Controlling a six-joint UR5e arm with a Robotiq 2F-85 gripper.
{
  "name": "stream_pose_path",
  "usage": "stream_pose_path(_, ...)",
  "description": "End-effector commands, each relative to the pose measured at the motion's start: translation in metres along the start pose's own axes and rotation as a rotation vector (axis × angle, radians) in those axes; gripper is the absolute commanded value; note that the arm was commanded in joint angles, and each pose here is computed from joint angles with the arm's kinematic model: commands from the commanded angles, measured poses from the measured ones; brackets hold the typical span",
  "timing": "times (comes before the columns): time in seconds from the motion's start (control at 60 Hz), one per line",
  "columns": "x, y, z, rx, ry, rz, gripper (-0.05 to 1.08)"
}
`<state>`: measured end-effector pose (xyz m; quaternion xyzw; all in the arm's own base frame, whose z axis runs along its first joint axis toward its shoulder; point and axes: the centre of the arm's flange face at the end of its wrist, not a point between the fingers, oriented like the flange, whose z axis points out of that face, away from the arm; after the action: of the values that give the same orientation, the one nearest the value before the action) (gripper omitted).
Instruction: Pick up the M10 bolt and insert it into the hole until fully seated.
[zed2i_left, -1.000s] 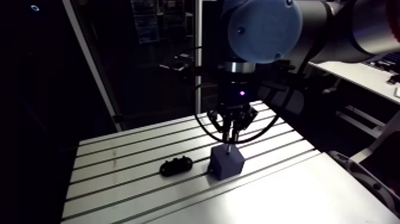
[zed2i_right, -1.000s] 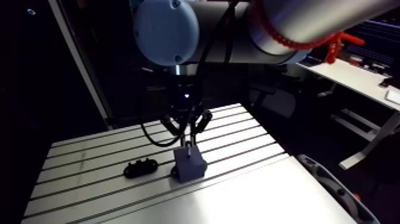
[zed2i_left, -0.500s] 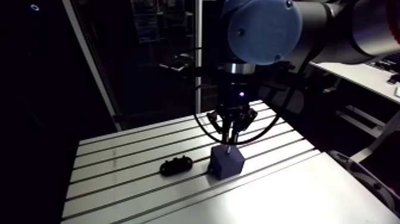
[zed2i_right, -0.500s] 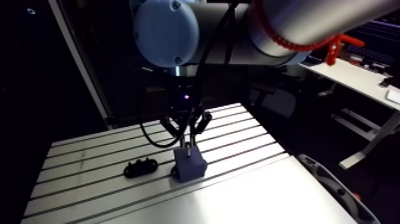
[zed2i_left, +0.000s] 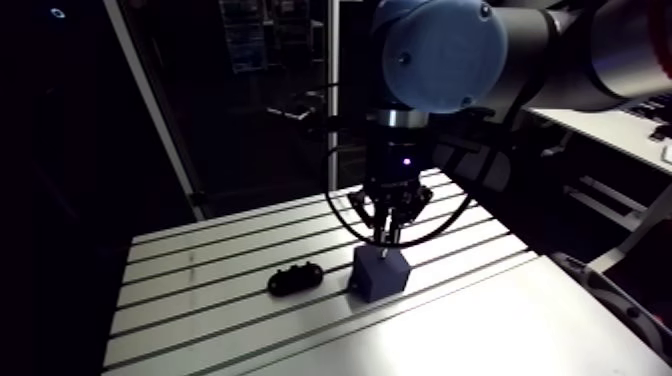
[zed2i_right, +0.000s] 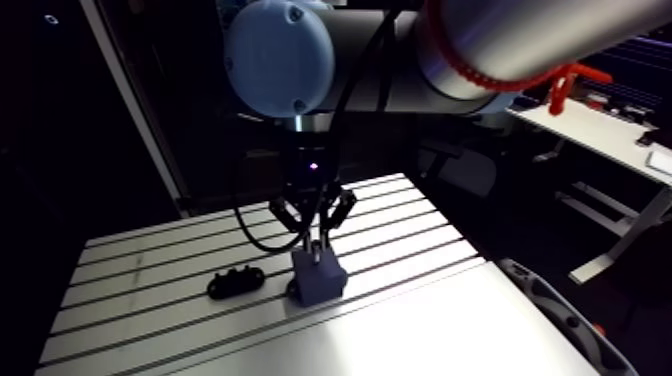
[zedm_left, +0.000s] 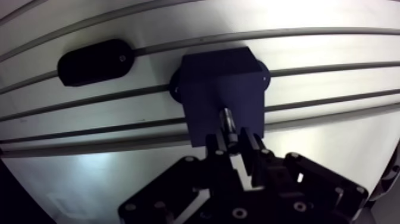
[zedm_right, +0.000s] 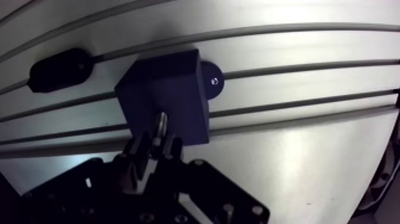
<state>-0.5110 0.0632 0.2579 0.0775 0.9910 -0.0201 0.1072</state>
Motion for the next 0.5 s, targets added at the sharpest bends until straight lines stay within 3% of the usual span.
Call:
stream_pose_path(0.017, -0.0002, 0.0020, 0.0000, -0.001, 0.000, 0.003, 1.08)
stream_pose_path(0.5, -0.0014, -0.0009, 0.0001, 0.001, 0.000, 0.000, 1.08)
